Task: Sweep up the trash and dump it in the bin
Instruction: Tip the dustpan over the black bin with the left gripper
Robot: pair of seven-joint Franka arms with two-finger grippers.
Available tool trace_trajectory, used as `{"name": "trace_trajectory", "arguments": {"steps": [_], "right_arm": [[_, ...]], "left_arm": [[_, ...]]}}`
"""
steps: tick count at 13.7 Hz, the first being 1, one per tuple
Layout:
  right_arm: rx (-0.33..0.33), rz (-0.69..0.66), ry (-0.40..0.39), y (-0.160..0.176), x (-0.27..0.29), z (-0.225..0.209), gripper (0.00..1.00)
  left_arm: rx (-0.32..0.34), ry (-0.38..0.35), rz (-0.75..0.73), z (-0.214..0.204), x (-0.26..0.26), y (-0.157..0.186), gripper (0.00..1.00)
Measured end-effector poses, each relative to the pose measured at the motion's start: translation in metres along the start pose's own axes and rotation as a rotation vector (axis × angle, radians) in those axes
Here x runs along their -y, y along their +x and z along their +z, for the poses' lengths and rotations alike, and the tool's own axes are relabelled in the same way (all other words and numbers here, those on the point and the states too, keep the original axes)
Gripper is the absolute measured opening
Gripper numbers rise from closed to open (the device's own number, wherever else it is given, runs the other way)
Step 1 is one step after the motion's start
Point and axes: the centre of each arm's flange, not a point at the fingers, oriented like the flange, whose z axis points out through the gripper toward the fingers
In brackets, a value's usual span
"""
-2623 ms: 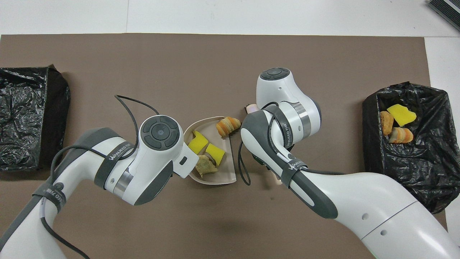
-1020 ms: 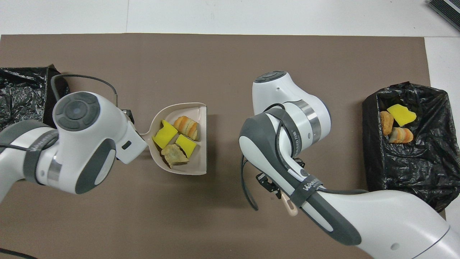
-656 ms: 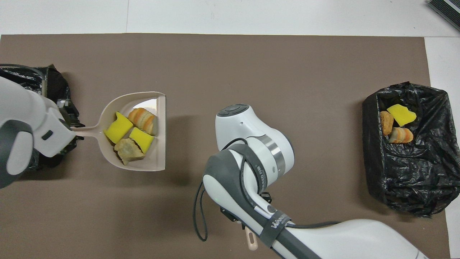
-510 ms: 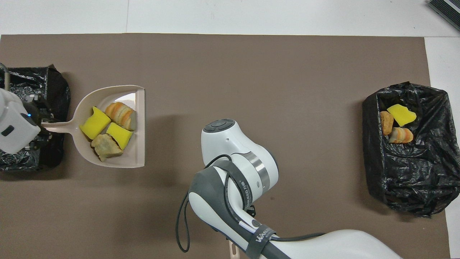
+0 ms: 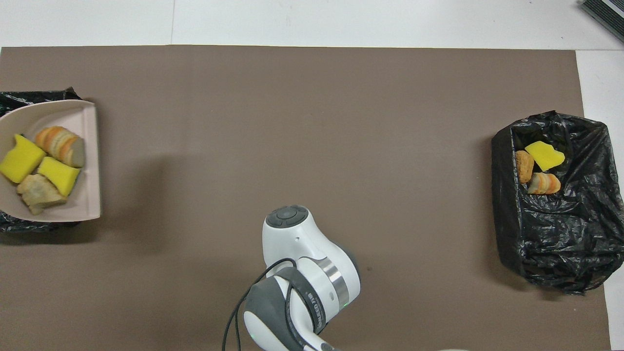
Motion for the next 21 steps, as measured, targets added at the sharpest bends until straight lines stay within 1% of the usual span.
{"name": "trace_trajectory", "arguments": {"steps": [2,3,5,6,8,10,13,15,17,19,21], "right_arm": [[-0.025,-0.017,-0.014,-0.010,0.010,0.015,0.26],[-0.031,-0.019,-0.007,-0.011,0.012,0.017,0.26],[-0.029,-0.010,0.013,-0.008,0.012,0.019,0.26],[-0.030,-0.006,0.020,-0.006,0.010,0.020,0.26],[-0.029,-0.004,0.023,-0.005,0.010,0.020,0.26],[-0.029,-0.012,0.023,-0.005,0.009,0.020,0.26],[-0.028,-0.021,0.022,-0.004,0.009,0.021,0.26],[-0.025,-0.031,0.019,-0.004,0.008,0.023,0.26],[-0.024,-0.033,0.018,-0.004,0.008,0.024,0.26],[-0.023,-0.033,0.017,-0.003,0.008,0.025,0.26],[-0.024,-0.033,0.018,-0.003,0.008,0.025,0.26]], "left_arm": [[0.043,-0.003,0.023,0.003,-0.001,-0.050,0.31],[0.065,-0.002,0.029,0.005,0.001,-0.070,0.31],[0.113,0.009,0.028,0.012,0.012,-0.099,0.31],[0.150,0.016,0.037,0.019,0.019,-0.109,0.31],[0.227,0.019,0.070,0.034,0.031,-0.117,0.31],[0.317,0.015,0.109,0.047,0.041,-0.124,0.31],[0.427,-0.022,0.082,0.061,0.045,-0.126,0.31],[0.478,-0.040,0.086,0.068,0.047,-0.120,0.31],[0.543,-0.052,0.092,0.068,0.049,-0.116,0.31],[0.595,-0.044,0.057,0.065,0.050,-0.115,0.31],[0.640,-0.039,0.055,0.061,0.053,-0.112,0.31]]}}
